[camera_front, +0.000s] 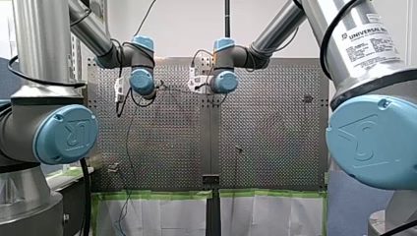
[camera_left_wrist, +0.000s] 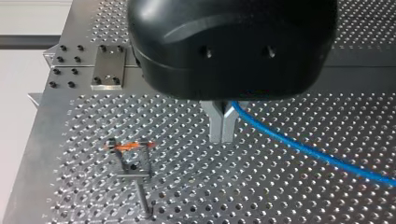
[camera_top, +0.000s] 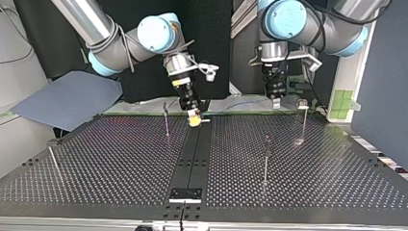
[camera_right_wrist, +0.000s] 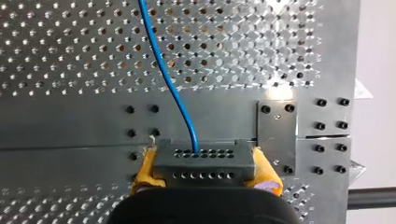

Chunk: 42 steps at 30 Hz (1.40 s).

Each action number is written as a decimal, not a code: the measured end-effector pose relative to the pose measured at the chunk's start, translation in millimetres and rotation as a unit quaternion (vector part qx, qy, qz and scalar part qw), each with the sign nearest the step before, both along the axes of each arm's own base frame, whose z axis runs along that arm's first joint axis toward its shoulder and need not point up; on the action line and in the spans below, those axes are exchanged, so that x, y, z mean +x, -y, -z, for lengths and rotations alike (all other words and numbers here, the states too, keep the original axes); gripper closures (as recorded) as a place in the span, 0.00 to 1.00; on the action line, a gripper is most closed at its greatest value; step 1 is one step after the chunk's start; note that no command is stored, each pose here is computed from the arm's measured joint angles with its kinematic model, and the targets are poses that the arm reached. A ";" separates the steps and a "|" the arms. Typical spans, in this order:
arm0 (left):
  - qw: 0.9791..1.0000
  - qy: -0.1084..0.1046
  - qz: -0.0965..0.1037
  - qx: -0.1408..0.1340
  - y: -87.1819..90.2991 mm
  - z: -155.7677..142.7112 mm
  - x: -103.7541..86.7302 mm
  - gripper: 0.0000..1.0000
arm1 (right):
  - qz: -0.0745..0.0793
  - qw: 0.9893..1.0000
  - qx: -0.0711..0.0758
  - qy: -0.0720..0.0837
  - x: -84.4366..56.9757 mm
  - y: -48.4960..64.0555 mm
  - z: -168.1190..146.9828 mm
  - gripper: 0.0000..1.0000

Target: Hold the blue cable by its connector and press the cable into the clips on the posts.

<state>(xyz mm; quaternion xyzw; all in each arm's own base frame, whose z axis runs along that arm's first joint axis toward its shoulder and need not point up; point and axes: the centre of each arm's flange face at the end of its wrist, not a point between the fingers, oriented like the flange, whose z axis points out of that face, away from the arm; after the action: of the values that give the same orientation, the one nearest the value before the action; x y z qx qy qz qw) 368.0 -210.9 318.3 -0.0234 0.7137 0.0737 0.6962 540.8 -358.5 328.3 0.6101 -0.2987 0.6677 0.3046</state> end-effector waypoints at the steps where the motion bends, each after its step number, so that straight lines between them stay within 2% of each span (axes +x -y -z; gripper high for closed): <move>1: 1.000 0.000 0.000 -0.002 0.4 -3.8 1.8 1.00 | -0.001 1.000 0.000 0.002 1.1 1.0 -2.3 1.00; 14: 1.000 0.014 -0.003 -0.014 4.5 -46.0 20.8 1.00 | -0.002 1.000 0.001 0.013 5.5 15.3 -17.1 1.00; 22: 1.000 0.001 0.001 -0.010 4.6 -36.8 29.9 1.00 | 0.004 1.000 0.002 0.018 2.0 27.6 -22.9 1.00; 28: 1.000 -0.002 0.000 -0.010 2.3 -33.7 38.5 1.00 | 0.002 1.000 0.008 0.012 5.9 34.6 -15.5 1.00; 31: 1.000 0.000 -0.001 -0.012 0.0 -36.1 42.5 1.00 | -0.004 1.000 0.008 0.008 11.9 34.6 -12.8 1.00; 37: 1.000 0.004 -0.003 -0.015 -3.4 -41.1 48.4 1.00 | -0.020 1.000 -0.001 0.013 26.1 30.2 -25.7 1.00; 42: 1.000 0.000 -0.005 -0.014 -4.6 -43.9 54.8 1.00 | -0.030 0.999 -0.004 0.015 33.8 26.3 -31.6 1.00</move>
<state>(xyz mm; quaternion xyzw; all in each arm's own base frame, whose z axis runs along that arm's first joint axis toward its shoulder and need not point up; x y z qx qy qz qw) 422.8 -206.3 362.2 -0.0370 0.7146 0.0671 0.6953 574.6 -384.8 359.9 0.6073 -0.2825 0.6868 0.2824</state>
